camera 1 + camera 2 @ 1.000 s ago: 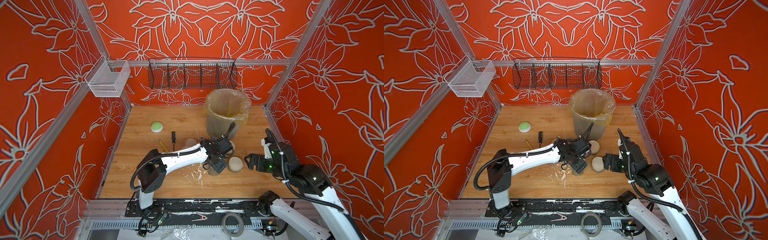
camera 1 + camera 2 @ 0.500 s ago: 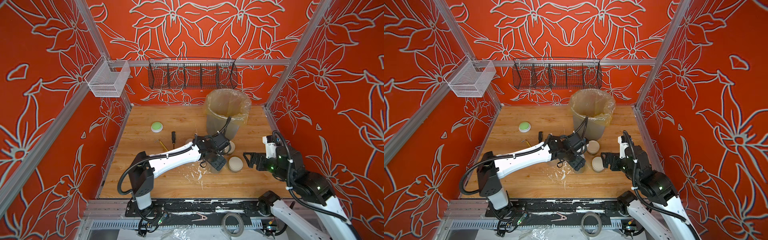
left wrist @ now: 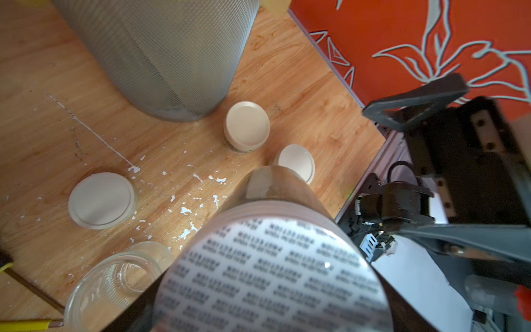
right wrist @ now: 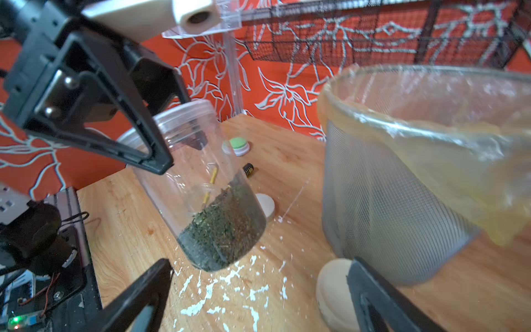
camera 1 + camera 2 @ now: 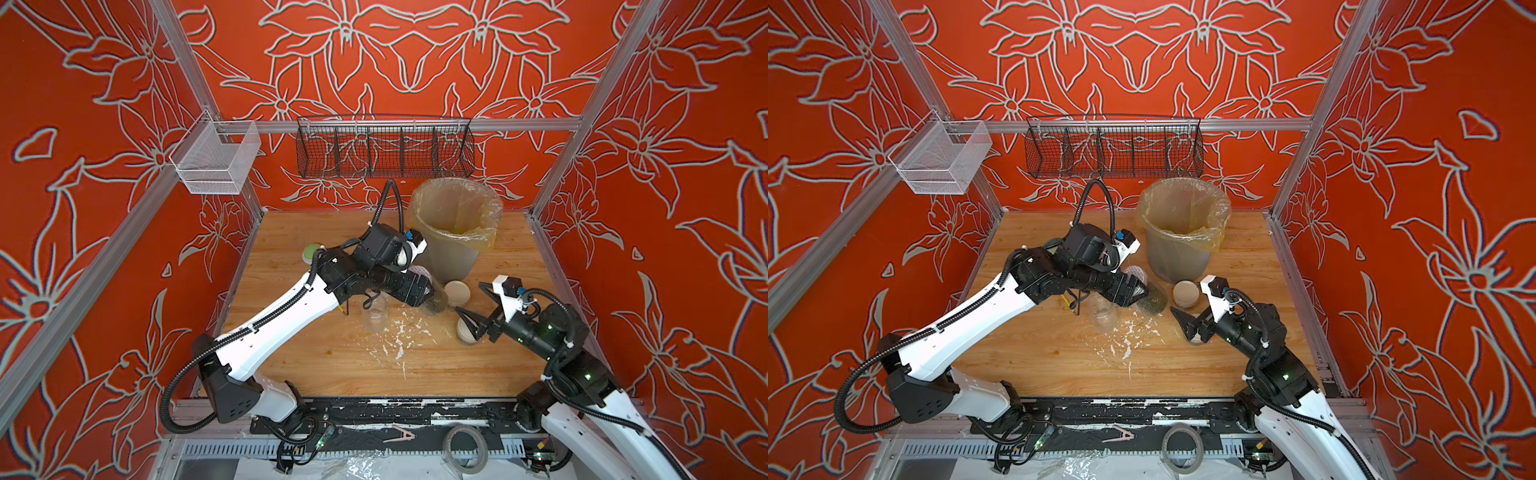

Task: Empty moldy tea leaves from jars
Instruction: Pick up the jar from the center of the board.

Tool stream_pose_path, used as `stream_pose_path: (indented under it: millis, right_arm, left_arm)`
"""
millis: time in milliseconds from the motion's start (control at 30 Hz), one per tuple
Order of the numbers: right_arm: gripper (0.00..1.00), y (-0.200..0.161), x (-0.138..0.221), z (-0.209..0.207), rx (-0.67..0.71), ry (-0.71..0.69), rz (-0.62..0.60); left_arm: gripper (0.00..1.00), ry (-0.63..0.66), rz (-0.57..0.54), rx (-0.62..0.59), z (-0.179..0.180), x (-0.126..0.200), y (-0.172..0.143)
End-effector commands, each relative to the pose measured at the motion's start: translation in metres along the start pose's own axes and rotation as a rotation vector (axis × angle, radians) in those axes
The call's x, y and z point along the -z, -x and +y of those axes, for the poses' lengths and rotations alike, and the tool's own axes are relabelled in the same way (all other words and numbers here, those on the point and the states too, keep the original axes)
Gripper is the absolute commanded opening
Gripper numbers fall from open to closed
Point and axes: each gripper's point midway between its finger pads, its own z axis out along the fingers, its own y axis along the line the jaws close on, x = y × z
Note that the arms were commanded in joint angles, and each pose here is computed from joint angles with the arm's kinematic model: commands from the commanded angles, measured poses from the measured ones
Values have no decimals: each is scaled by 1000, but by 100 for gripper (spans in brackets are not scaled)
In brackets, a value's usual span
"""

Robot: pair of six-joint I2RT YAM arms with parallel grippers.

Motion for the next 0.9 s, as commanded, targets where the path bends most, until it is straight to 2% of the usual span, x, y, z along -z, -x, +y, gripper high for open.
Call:
stream_pose_path:
  millis: [0, 233, 500, 867]
  right_arm:
    - [98, 31, -1, 29, 268, 154, -172]
    - [98, 19, -18, 38, 287, 252, -152]
    - [97, 11, -46, 30, 223, 272, -126]
    - [92, 1, -64, 32, 189, 325, -99]
  left_arm:
    - [58, -82, -42, -6, -18, 19, 10]
    - [55, -114, -60, -2, -23, 24, 14]
    - [53, -139, -68, -1, -28, 26, 16]
    - [51, -167, -74, -1, -32, 25, 19]
